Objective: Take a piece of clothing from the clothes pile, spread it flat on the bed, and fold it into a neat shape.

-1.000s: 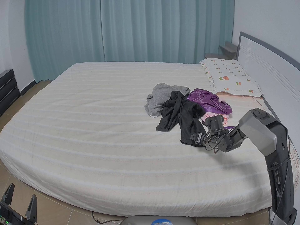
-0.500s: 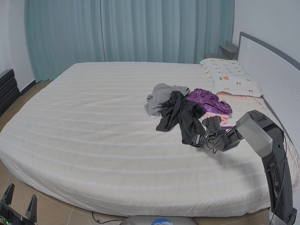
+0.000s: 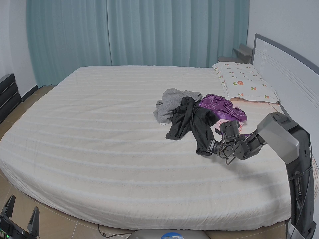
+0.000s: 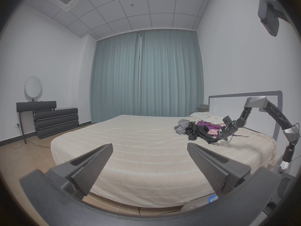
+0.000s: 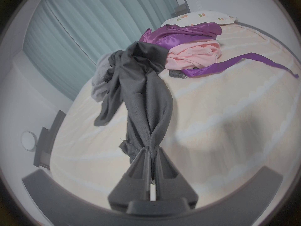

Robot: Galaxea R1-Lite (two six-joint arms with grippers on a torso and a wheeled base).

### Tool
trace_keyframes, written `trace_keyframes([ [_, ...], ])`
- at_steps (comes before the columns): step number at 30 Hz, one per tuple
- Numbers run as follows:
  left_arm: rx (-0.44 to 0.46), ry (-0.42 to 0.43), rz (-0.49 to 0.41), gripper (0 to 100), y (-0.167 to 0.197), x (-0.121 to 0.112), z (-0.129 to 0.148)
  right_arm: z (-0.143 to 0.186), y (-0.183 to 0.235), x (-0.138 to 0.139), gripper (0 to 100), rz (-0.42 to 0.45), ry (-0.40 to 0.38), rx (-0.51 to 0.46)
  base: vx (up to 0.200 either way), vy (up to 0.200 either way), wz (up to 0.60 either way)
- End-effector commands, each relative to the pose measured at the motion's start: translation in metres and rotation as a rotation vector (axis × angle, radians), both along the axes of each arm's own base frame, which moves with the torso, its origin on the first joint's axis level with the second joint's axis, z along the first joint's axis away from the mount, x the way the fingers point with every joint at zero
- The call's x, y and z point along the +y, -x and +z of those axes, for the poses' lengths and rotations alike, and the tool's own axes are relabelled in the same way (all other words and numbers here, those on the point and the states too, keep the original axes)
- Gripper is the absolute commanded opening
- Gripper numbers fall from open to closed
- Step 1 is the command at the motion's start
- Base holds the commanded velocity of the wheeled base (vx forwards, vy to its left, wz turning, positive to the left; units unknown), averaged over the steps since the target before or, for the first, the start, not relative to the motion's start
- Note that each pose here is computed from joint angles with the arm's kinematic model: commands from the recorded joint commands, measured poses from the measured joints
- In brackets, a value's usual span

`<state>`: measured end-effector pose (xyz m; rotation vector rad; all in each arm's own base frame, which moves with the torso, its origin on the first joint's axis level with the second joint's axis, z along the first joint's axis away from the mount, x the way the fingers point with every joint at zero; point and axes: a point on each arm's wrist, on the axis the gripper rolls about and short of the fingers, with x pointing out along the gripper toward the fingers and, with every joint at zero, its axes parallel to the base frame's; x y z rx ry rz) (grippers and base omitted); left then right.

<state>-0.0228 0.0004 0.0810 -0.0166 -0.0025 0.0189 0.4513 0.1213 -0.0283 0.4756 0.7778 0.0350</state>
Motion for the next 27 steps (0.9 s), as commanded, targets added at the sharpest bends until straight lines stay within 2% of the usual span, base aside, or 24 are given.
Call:
trace_keyframes([
  [1, 0.005, 0.0, 0.001, 100, 0.0, 0.0, -0.005, 0.057, 0.034, -0.008, 0, 0.034, -0.12, -0.074, 0.0, 0.0, 0.0],
  [3, 0.005, 0.0, 0.001, 100, 0.0, 0.0, -0.005, 0.065, 0.047, -0.008, 0, 0.056, -0.141, -0.108, 0.0, 0.0, 0.0],
  [12, 0.005, 0.0, 0.001, 100, 0.0, 0.0, -0.005, 0.122, 0.112, 0.0, 0, 0.143, -0.251, -0.401, 0.0, 0.0, 0.0],
  [19, 0.004, -0.003, 0.001, 100, 0.0, 0.0, -0.005, 0.172, 0.148, 0.0, 0, 0.186, -0.299, -0.533, 0.0, 0.0, 0.0],
  [27, -0.002, -0.066, -0.028, 100, 0.0, -0.001, -0.005, 0.207, 0.171, 0.005, 0, 0.233, -0.344, -0.634, 0.0, 0.0, 0.0],
])
